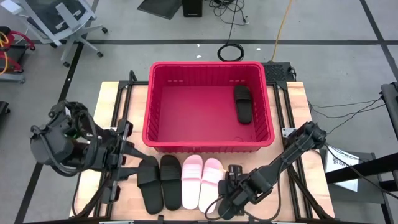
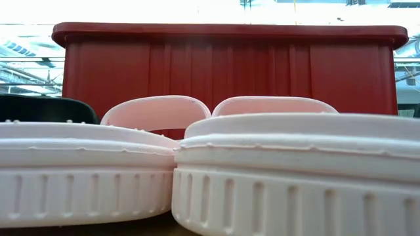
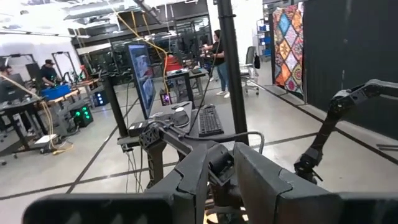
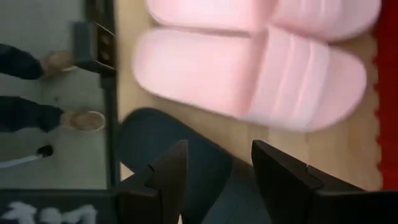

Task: Pick and place slides into bin
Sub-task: Put the black slide into the red container

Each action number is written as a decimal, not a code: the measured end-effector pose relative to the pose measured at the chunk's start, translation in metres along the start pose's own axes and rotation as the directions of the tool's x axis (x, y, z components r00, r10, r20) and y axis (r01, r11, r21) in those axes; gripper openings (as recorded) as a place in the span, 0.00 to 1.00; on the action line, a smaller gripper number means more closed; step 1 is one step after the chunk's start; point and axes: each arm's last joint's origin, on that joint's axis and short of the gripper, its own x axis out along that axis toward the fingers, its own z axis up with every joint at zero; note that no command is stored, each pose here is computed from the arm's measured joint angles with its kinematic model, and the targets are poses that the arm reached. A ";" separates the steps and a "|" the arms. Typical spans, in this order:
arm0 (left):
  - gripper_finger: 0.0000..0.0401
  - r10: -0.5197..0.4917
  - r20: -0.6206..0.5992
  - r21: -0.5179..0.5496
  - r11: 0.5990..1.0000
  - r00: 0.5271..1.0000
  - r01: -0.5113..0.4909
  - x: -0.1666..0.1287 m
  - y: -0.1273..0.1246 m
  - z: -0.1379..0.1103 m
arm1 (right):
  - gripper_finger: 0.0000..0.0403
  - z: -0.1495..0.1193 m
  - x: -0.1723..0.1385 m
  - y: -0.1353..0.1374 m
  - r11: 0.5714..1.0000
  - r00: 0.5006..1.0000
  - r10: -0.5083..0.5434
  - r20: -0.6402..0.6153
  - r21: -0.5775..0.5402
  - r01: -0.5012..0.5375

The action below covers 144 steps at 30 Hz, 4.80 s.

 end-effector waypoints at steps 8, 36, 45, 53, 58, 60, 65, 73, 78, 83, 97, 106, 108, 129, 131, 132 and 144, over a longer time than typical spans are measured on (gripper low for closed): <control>0.22 -0.032 0.004 0.001 0.999 0.999 0.032 -0.005 -0.007 0.001 | 0.42 -0.011 0.024 0.008 0.991 0.993 -0.086 -0.075 0.094 0.093; 0.22 -0.053 -0.012 0.053 0.997 0.999 0.053 -0.008 -0.011 0.000 | 0.42 -0.054 0.054 0.018 0.941 0.955 -0.208 -0.213 0.222 0.254; 0.22 -0.054 -0.021 0.062 0.997 0.998 0.055 -0.008 -0.011 -0.002 | 0.42 -0.068 0.072 0.008 0.906 0.937 -0.246 -0.250 0.285 0.314; 0.22 -0.054 -0.021 0.061 0.997 0.998 0.055 -0.008 -0.011 -0.002 | 0.42 -0.077 0.075 -0.002 0.846 0.893 -0.294 -0.341 0.342 0.409; 0.22 -0.054 -0.021 0.060 0.997 0.998 0.055 -0.008 -0.011 -0.002 | 0.30 -0.077 0.074 -0.004 0.838 0.885 -0.304 -0.352 0.344 0.424; 0.22 -0.054 -0.021 0.059 0.997 0.998 0.055 -0.008 -0.011 -0.001 | 0.20 -0.077 0.075 -0.003 0.836 0.892 -0.295 -0.343 0.359 0.415; 0.22 -0.054 -0.021 0.058 0.997 0.998 0.055 -0.008 -0.011 -0.001 | 0.02 -0.074 0.077 0.001 0.843 0.915 -0.255 -0.312 0.391 0.369; 0.22 -0.053 -0.020 0.058 0.997 0.998 0.055 -0.008 -0.011 -0.001 | 0.01 -0.067 0.068 0.002 0.846 0.946 -0.213 -0.245 0.438 0.304; 0.22 -0.053 -0.021 0.061 0.997 0.998 0.055 -0.008 -0.011 -0.001 | 0.00 -0.062 0.040 -0.006 0.836 0.963 -0.235 -0.134 0.477 0.270; 0.22 -0.053 -0.021 0.061 0.997 0.998 0.054 -0.008 -0.011 -0.002 | 0.00 -0.057 0.010 -0.013 0.842 0.977 -0.211 -0.036 0.501 0.200; 0.22 -0.044 -0.022 0.059 0.997 0.999 0.045 -0.007 -0.009 -0.002 | 0.00 -0.044 -0.071 -0.039 0.843 0.930 -0.143 0.339 0.534 -0.065; 0.22 -0.034 -0.024 0.062 0.997 0.999 0.036 -0.005 -0.007 -0.002 | 0.00 -0.030 -0.098 -0.050 0.830 0.852 -0.108 0.512 0.518 -0.206; 0.22 -0.035 -0.028 0.064 0.997 0.999 0.037 -0.005 -0.007 -0.003 | 0.00 -0.025 -0.101 -0.051 0.826 0.835 -0.092 0.543 0.510 -0.240; 0.22 -0.141 -0.328 0.087 0.980 0.934 0.178 -0.012 -0.010 -0.037 | 0.00 0.042 -0.144 -0.062 0.736 0.416 0.268 0.869 0.094 -0.671; 0.22 -0.188 -0.341 0.076 0.971 0.921 0.226 -0.012 -0.012 -0.038 | 0.00 0.044 -0.146 -0.063 0.721 0.395 0.339 0.854 0.034 -0.692; 0.22 -0.203 -0.347 0.071 0.968 0.916 0.241 -0.013 -0.012 -0.039 | 0.00 0.045 -0.146 -0.063 0.710 0.385 0.369 0.846 0.011 -0.705; 0.22 -0.209 -0.347 0.168 0.945 0.914 0.280 -0.013 -0.012 -0.039 | 0.00 0.061 -0.161 -0.080 0.611 0.209 0.419 0.884 -0.105 -0.785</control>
